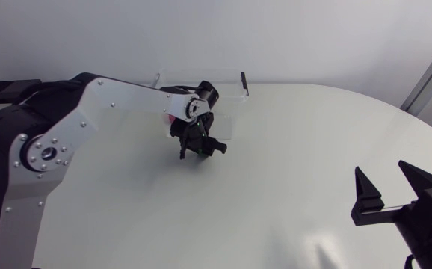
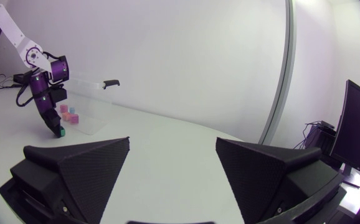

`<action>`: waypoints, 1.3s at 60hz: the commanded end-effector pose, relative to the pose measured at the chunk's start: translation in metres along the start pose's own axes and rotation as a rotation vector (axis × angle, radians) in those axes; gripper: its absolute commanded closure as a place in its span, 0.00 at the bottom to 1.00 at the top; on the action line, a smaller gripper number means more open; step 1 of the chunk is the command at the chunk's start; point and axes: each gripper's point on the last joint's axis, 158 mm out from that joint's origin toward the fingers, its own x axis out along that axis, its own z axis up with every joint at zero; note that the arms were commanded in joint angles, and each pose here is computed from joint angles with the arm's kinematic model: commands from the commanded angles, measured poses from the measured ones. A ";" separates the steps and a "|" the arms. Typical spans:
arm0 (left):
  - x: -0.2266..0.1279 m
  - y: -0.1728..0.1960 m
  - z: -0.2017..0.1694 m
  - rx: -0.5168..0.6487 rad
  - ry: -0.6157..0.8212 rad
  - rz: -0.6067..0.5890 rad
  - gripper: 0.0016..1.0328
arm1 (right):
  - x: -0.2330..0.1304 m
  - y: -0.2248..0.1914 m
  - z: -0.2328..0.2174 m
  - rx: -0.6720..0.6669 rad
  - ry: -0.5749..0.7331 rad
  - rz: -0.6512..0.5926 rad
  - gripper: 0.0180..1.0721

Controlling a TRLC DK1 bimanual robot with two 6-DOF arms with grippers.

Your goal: Place the duplo bricks in the container

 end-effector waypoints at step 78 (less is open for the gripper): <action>-0.163 0.114 0.107 -0.062 -0.430 0.119 0.04 | 0.001 0.002 -0.006 -0.012 0.004 0.004 0.05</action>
